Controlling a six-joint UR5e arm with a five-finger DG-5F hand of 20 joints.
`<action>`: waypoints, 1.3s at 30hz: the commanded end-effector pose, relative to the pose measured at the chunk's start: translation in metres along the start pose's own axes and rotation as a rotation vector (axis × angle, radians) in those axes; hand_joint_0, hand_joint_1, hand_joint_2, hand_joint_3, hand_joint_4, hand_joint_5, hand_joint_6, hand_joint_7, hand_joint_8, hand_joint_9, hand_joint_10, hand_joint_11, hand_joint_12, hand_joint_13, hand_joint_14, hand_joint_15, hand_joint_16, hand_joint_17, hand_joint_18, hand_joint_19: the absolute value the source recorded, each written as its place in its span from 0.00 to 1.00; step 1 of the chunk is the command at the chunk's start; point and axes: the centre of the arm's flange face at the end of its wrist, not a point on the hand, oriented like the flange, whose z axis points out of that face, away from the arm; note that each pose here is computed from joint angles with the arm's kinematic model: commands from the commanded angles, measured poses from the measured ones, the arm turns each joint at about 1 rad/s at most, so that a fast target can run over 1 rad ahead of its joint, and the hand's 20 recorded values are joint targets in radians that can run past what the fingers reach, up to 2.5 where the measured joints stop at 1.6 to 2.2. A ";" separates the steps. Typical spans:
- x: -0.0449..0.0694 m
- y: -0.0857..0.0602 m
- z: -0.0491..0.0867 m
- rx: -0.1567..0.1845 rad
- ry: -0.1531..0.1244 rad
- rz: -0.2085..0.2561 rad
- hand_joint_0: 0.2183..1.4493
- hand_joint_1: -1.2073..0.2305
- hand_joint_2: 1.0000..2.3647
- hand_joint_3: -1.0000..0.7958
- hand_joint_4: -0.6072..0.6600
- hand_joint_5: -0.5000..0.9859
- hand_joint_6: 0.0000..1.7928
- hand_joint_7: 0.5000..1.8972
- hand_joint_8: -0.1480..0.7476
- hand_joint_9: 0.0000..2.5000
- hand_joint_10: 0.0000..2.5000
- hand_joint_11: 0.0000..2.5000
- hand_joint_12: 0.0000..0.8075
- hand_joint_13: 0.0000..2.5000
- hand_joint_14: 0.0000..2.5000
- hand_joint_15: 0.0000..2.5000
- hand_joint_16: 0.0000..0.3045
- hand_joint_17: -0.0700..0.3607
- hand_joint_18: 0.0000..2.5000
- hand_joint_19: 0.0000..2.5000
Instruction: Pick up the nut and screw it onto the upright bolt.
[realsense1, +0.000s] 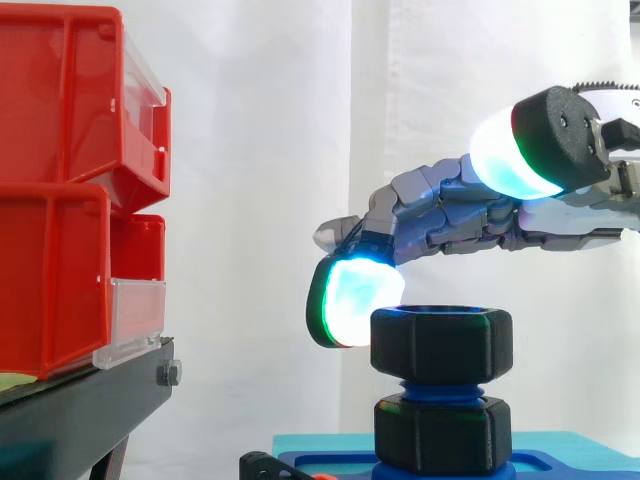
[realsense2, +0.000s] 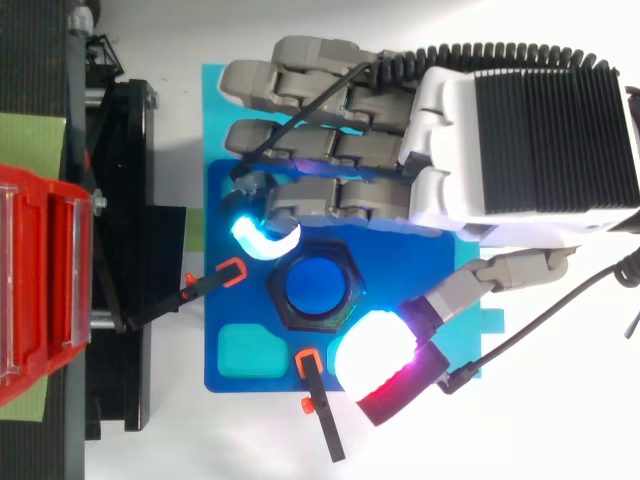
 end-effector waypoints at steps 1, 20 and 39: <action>-0.001 -0.002 0.000 0.003 -0.002 0.000 0.18 0.78 0.00 0.28 0.61 0.29 0.28 0.33 0.43 0.16 0.00 0.00 0.47 0.00 0.00 0.00 0.19 0.46 0.00 0.01; -0.004 -0.014 -0.003 0.016 -0.004 -0.005 0.21 0.68 0.00 0.28 0.54 0.37 0.28 0.51 0.40 0.39 0.00 0.00 0.41 0.12 0.00 0.00 0.15 0.40 0.00 0.01; -0.013 -0.037 -0.011 0.046 0.000 -0.038 0.22 0.64 0.00 0.28 0.53 0.40 0.28 0.55 0.30 0.56 0.00 0.00 0.32 0.25 0.00 0.00 0.11 0.33 0.18 0.04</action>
